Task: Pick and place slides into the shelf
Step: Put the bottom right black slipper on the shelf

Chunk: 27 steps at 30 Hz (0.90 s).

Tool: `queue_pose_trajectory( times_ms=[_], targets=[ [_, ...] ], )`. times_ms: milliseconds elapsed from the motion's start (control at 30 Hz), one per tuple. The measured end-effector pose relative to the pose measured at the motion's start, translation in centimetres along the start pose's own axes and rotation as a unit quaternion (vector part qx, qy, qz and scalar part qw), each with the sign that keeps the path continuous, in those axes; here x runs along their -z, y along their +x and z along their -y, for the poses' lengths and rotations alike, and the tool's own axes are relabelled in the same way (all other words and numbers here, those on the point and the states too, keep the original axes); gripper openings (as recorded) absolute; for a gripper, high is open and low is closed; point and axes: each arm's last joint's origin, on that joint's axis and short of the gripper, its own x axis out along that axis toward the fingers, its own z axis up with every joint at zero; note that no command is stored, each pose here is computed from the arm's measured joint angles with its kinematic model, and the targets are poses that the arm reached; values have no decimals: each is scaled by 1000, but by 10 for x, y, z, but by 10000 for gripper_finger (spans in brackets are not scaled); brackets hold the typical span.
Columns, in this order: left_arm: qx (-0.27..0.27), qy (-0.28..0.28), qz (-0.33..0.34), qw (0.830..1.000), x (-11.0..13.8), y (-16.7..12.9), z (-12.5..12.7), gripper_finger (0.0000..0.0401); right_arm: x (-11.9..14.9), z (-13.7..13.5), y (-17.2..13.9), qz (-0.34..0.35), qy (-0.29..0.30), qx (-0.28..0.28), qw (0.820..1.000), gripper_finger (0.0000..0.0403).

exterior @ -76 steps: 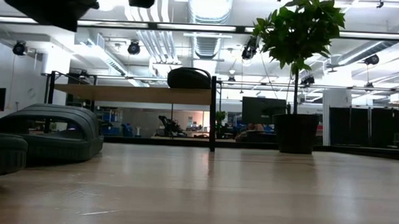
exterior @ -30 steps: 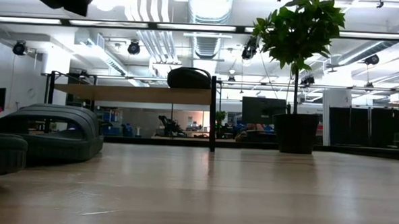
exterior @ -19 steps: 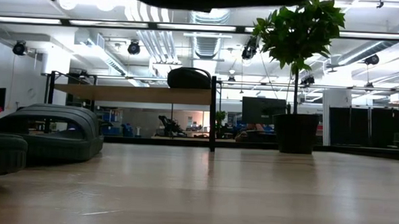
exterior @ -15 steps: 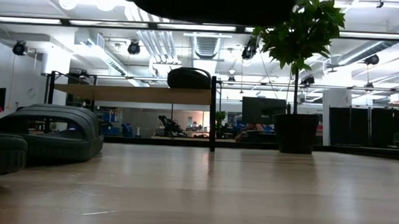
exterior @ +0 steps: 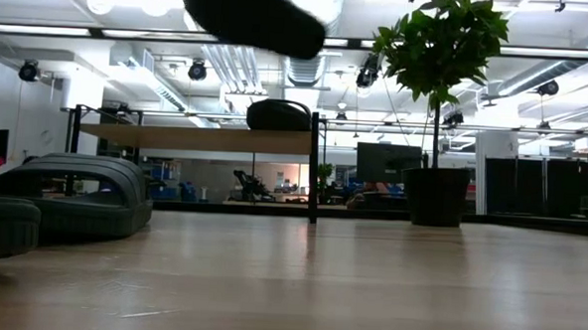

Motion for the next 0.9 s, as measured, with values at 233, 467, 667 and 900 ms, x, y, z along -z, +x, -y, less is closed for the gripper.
queue_pose_trajectory(
  times_ms=[233,467,667,900],
  targets=[
    [-116,107,-133,978,13,15,13,24,2,2,-1,-4,-10,1,1000,122],
    [-190,159,-219,944,22,25,23,24,3,4,-1,-10,-19,4,1000,113],
    [-206,197,-259,923,33,40,44,23,3,4,-1,-11,-19,4,1000,105],
    [-237,220,-293,900,45,56,66,23,4,4,-1,-14,-25,5,1000,96]
  ],
)
